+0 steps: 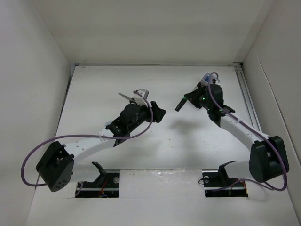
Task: Sort the stationery into containers
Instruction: Place the stationery in the storage box.
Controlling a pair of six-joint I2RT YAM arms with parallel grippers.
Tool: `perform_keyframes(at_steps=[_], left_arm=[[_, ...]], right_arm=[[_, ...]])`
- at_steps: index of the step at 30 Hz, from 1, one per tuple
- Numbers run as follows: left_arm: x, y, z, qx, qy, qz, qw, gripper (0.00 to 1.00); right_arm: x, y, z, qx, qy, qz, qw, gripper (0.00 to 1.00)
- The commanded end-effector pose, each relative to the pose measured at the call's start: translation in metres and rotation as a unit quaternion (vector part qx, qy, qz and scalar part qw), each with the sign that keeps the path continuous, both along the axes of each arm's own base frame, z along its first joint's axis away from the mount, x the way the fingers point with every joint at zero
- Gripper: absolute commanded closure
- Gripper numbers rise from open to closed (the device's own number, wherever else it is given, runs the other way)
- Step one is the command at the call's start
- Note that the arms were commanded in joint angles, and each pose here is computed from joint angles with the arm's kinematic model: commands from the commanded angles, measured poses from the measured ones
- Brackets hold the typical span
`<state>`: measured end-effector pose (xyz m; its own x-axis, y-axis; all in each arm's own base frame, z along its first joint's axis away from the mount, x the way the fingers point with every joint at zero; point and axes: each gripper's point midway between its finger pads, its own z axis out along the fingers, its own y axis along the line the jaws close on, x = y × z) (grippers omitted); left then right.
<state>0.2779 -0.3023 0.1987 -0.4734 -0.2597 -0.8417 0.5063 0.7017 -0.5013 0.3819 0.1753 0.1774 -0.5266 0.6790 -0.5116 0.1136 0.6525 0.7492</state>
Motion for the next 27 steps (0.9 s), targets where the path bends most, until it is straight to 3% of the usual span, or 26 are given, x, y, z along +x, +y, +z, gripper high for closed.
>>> perform_keyframes(at_steps=[1,6,9,13,14,19,23,27], left_arm=[[0.003,0.007,0.019,-0.015,-0.035,0.016,0.999,0.38],[0.002,0.011,0.014,0.000,-0.031,0.019,0.999,0.38],[0.000,0.012,0.013,-0.004,-0.020,0.021,1.000,0.38],[-0.003,0.014,0.015,-0.010,-0.014,0.023,1.000,0.38],[-0.003,0.014,0.015,-0.010,-0.014,0.023,1.000,0.38],[-0.001,0.011,0.006,-0.018,0.025,0.012,0.999,0.38],[0.001,0.013,-0.009,-0.013,0.055,0.022,0.998,0.38],[0.003,0.009,-0.011,-0.006,0.065,0.018,0.998,0.38]], right_arm=[[0.020,-0.045,0.042,0.012,-0.045,-0.092,0.995,1.00],[0.048,-0.110,0.059,-0.025,-0.055,-0.228,0.972,1.00],[0.059,-0.168,0.076,-0.070,-0.053,-0.356,0.930,1.00],[0.067,-0.194,0.086,-0.100,-0.053,-0.417,0.902,1.00],[0.066,-0.208,0.090,-0.118,-0.056,-0.451,0.883,1.00],[0.076,-0.226,0.091,-0.206,-0.032,-0.493,0.845,1.00],[0.080,-0.217,0.081,-0.257,-0.022,-0.496,0.829,1.00],[0.091,-0.205,0.064,-0.285,0.007,-0.482,0.828,1.00]])
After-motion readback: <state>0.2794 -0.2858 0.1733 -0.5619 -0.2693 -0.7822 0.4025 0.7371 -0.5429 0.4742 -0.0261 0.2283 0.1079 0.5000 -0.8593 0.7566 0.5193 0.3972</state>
